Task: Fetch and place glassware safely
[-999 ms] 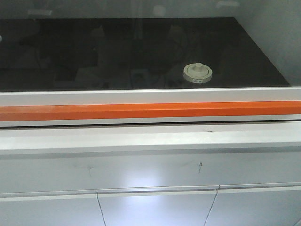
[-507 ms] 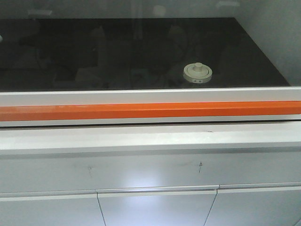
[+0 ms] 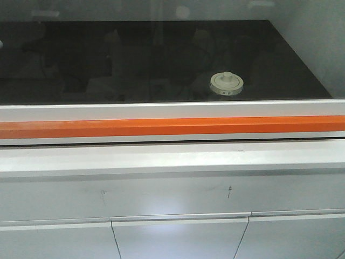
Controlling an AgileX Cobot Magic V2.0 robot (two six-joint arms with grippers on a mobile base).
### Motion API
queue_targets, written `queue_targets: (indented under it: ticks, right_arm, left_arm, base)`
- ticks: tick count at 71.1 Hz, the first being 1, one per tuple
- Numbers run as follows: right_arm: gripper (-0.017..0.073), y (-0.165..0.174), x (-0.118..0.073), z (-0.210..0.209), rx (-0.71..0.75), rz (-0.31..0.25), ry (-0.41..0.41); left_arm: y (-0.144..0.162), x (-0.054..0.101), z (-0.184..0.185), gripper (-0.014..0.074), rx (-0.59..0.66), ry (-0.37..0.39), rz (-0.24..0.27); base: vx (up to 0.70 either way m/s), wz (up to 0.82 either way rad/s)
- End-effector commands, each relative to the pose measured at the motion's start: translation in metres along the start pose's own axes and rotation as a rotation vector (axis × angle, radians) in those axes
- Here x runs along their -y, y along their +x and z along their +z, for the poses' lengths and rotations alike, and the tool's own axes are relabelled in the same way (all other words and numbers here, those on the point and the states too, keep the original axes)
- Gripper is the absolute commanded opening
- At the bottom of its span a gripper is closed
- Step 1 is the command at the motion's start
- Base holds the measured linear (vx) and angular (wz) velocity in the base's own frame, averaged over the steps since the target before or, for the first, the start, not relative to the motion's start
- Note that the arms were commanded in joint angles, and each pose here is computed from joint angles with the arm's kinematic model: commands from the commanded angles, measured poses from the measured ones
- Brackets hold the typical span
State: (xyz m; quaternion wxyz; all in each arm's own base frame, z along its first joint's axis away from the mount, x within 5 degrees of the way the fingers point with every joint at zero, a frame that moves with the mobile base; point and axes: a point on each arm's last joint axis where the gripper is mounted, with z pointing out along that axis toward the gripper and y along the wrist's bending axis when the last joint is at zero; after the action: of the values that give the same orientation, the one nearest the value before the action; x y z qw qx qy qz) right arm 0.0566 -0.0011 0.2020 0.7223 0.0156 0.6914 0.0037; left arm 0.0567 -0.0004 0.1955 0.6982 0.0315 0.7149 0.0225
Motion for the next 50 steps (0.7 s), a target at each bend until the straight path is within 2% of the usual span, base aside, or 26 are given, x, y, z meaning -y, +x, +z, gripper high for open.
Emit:
queue_targets:
  ticks: [1,5,13,15,28,39,50]
  right_arm:
    - [-0.0003,-0.002,-0.001,0.000,0.078,-0.012,-0.009]
    - [-0.0003,-0.003,-0.001,-0.001,0.093,-0.012,-0.010]
    - [-0.0003,-0.008,-0.001,-0.001,0.142,-0.012,-0.015]
    - [-0.0003,-0.011,-0.002,-0.002,0.169,-0.012,-0.018]
    - [-0.0003,-0.038,-0.003,-0.007,0.324,-0.021,-0.028]
    - [-0.0003,-0.079,-0.004,-0.013,0.390,-0.059,-0.019]
    - [-0.0003,-0.130,-0.005,-0.008,0.432,-0.074,-0.015]
  left_arm:
    - [0.001,0.001,0.000,-0.0007,0.069,0.006,-0.024]
    - [0.001,0.001,0.000,-0.0007,0.069,0.008,-0.076]
    - [-0.004,0.001,0.000,-0.0007,0.110,0.015,-0.219]
    - [-0.007,0.000,-0.001,-0.0007,0.137,0.016,-0.229]
    - [-0.041,-0.002,-0.008,-0.0007,0.372,0.025,-0.224]
    - [-0.081,-0.005,-0.011,-0.0007,0.433,0.027,-0.224]
    - [-0.126,-0.007,-0.002,-0.0007,0.443,0.028,-0.162]
  base:
    - [0.00,0.00]
    - [0.00,0.00]
    - [0.00,0.00]
    - [0.00,0.00]
    - [0.00,0.00]
    - [0.00,0.00]
    - [0.00,0.00]
